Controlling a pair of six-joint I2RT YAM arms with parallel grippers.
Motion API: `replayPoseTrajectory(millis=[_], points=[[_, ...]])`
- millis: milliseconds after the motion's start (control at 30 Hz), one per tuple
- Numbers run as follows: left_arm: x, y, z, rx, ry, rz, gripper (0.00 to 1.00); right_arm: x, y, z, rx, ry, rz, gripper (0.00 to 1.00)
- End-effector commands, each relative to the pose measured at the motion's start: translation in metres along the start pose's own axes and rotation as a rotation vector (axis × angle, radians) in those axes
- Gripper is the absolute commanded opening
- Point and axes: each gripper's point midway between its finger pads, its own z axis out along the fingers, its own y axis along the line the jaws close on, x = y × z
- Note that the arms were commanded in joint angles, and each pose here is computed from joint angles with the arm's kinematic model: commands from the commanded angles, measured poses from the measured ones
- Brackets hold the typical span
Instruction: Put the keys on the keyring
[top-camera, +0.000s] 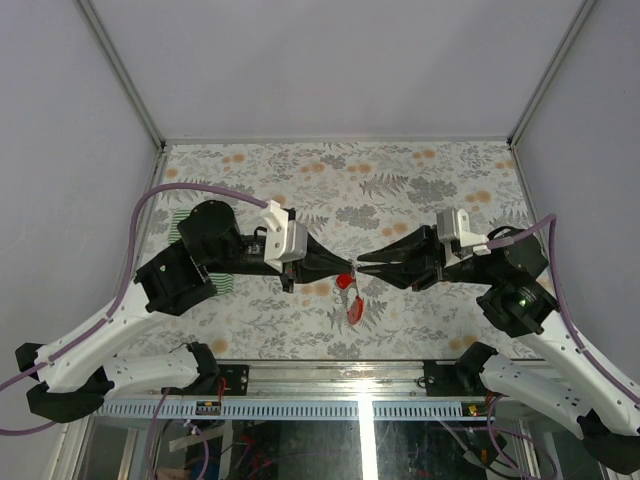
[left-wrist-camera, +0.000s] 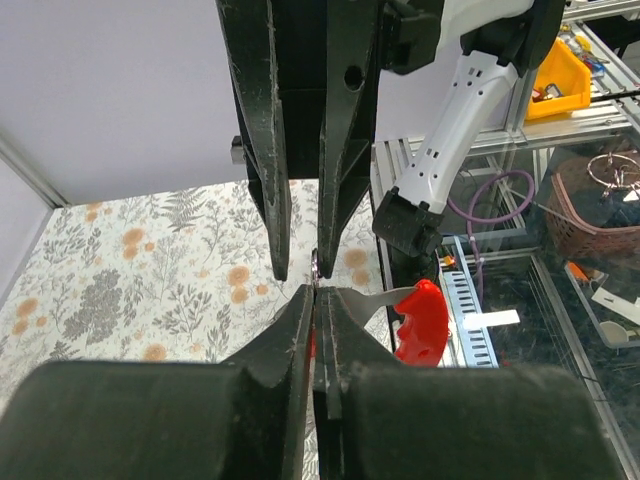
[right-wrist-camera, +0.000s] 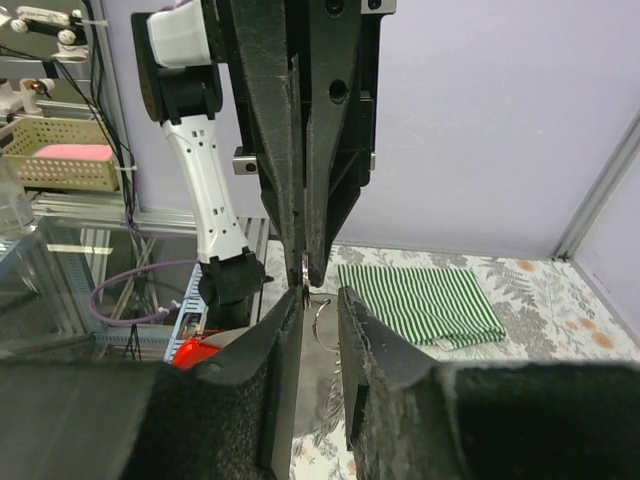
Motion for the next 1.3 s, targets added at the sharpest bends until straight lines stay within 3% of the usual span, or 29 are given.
replayPoseTrajectory(millis=[0, 333, 633, 1267], points=[[-0.005, 0.005, -0.003, -0.029, 0.005, 0.024, 0.0, -0.014, -0.006, -0.003, 0.051, 0.01, -0.046, 0.27], [0.0, -0.004, -0.003, 0.014, -0.019, 0.059, 0.0, 0.003, -0.015, -0.015, 0.141, 0.075, -0.041, 0.33], [-0.004, -0.014, -0.003, 0.073, -0.05, 0.089, 0.0, 0.013, -0.01, -0.022, 0.112, 0.074, -0.164, 0.37], [-0.005, -0.017, 0.0, 0.104, -0.071, 0.104, 0.0, 0.026, 0.0, -0.01, 0.002, 0.022, -0.179, 0.43]])
